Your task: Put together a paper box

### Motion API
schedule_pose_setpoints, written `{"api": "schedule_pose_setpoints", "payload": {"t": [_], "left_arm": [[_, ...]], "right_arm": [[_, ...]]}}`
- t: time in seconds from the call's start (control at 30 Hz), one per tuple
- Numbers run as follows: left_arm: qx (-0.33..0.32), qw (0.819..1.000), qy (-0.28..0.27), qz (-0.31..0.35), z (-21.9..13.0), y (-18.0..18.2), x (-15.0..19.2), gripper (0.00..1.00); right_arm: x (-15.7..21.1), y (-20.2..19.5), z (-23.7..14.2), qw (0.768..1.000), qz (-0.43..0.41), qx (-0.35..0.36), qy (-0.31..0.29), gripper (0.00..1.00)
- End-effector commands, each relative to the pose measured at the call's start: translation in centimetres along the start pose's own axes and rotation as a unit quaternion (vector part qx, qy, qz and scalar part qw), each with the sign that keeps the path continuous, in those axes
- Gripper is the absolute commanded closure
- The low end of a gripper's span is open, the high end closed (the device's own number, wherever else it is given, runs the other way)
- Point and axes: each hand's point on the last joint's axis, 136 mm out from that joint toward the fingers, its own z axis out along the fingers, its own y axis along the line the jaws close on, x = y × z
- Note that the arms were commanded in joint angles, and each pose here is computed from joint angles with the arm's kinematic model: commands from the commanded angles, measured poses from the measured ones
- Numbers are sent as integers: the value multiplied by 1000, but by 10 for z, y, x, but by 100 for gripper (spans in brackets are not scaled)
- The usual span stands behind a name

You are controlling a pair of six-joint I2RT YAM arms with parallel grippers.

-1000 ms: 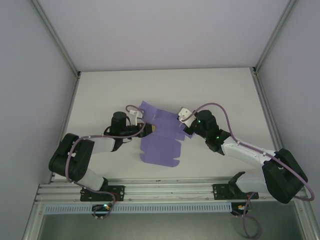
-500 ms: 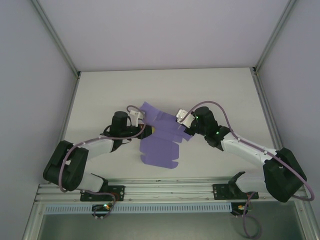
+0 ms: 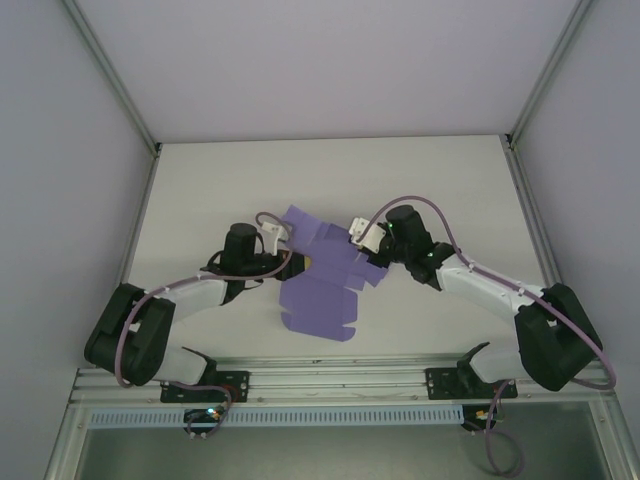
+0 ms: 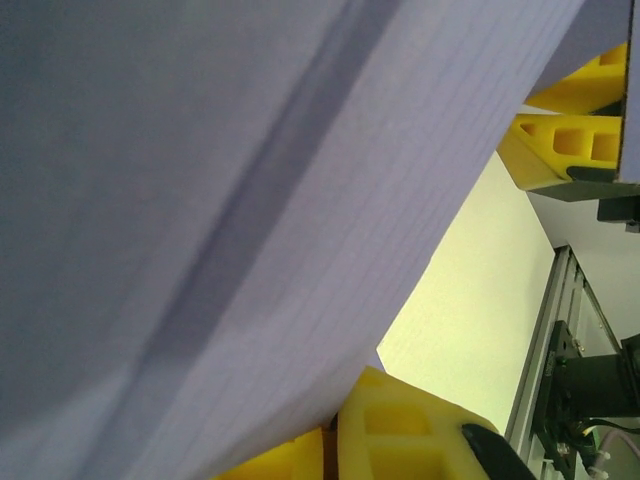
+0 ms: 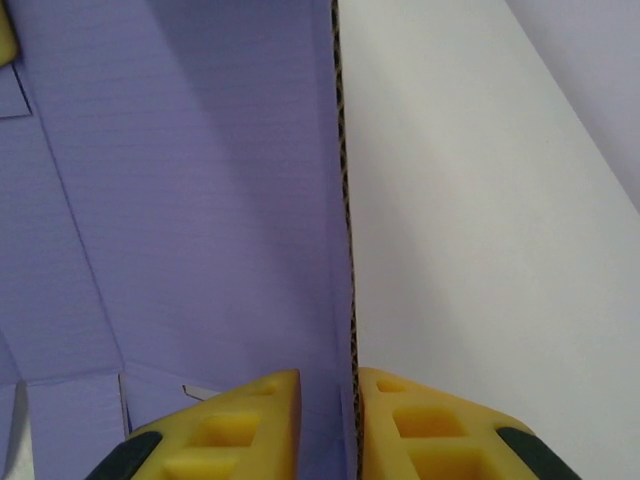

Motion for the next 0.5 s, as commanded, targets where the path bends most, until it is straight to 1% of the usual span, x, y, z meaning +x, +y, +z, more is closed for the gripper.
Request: {"api": "schedule_pose_setpoints", "payload": {"t": [0.0, 0.07, 0.13, 0.23, 0.27, 0.3, 0.33, 0.37, 0.4, 0.43, 0.47], "left_arm": [[27, 999, -11, 36, -3, -17, -9, 94], [26, 999, -9, 36, -3, -16, -8, 94], [28, 999, -7, 37, -3, -17, -7, 94], [21, 999, -7, 38, -4, -16, -8, 93], [16, 999, -7, 36, -3, -14, -8, 91], [10, 999, -6, 33, -3, -12, -9, 79], [2, 1000, -6, 30, -3, -10, -10, 62], [-7, 1000, -4, 25, -3, -7, -9, 43], [-17, 1000, -4, 22, -4, -5, -10, 21], [-39, 999, -7, 16, -6, 1, -12, 4], [-65, 998, -8, 14, -10, 8, -12, 0]], "right_arm": [[9, 3, 5, 1000, 5, -19, 8, 77], [10, -1, 6, 1000, 7, -12, 11, 78], [11, 0, 8, 1000, 5, -19, 17, 80], [15, 0, 13, 999, 3, -21, 26, 96], [13, -4, 13, 1000, 3, -9, 22, 100], [12, -6, 13, 1000, 2, -2, 19, 100], [11, -10, 12, 1000, -1, 13, 17, 100], [11, -17, 12, 999, -6, 38, 23, 100], [12, -22, 12, 998, -19, 58, 33, 100], [13, -27, 11, 995, -35, 83, 47, 100], [14, -33, 10, 990, -58, 112, 64, 100]]}}
